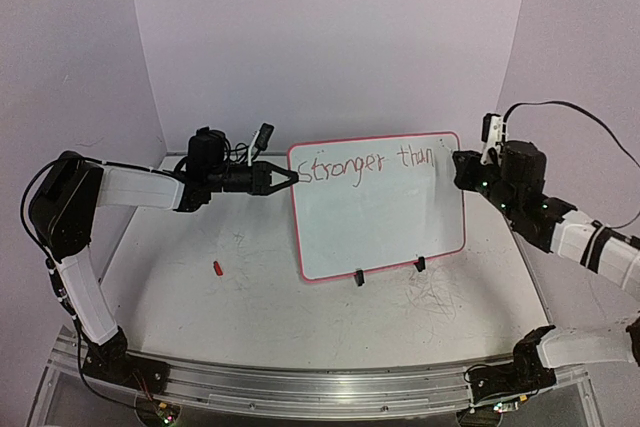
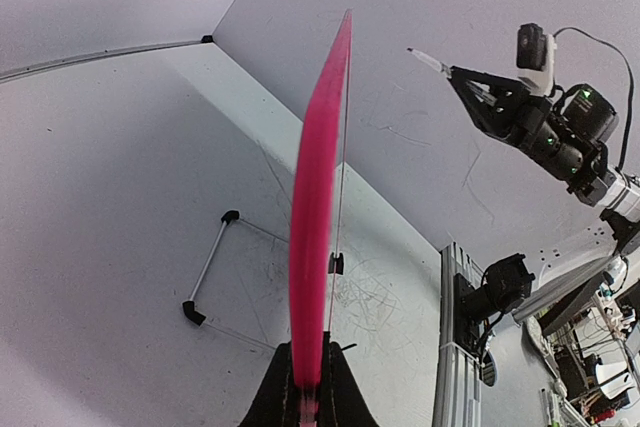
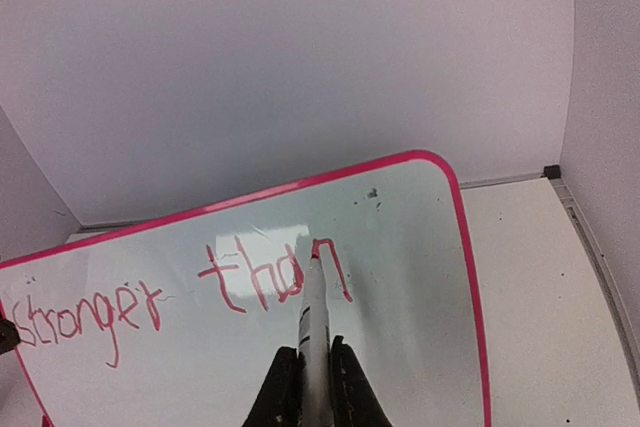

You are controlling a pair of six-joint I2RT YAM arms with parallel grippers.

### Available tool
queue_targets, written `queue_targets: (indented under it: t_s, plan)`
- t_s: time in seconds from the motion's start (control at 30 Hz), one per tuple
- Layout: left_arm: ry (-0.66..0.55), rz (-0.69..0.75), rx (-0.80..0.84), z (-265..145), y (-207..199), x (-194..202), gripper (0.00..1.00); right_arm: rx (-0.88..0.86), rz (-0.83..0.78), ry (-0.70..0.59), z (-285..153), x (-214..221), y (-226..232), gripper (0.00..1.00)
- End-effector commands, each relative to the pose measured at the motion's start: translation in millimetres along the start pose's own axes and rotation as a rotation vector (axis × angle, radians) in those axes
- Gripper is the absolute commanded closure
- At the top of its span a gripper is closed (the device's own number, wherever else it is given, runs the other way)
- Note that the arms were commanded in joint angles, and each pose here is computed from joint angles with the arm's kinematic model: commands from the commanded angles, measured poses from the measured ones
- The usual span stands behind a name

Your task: Write a sentence on the whiteboard

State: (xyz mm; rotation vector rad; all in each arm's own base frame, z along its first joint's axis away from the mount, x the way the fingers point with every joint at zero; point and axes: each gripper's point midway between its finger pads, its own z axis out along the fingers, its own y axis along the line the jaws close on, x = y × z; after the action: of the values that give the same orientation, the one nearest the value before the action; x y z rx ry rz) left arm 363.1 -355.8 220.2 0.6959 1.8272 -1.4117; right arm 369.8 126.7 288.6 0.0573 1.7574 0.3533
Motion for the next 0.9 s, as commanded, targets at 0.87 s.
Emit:
queue_targets:
  t_s: [0.87]
  plan:
    - [-0.015, 0.027, 0.007, -0.7, -20.5, -9.1, 1.00, -0.345, -0.050, 0.199, -30.5, 66.2, 171.2, 1.00]
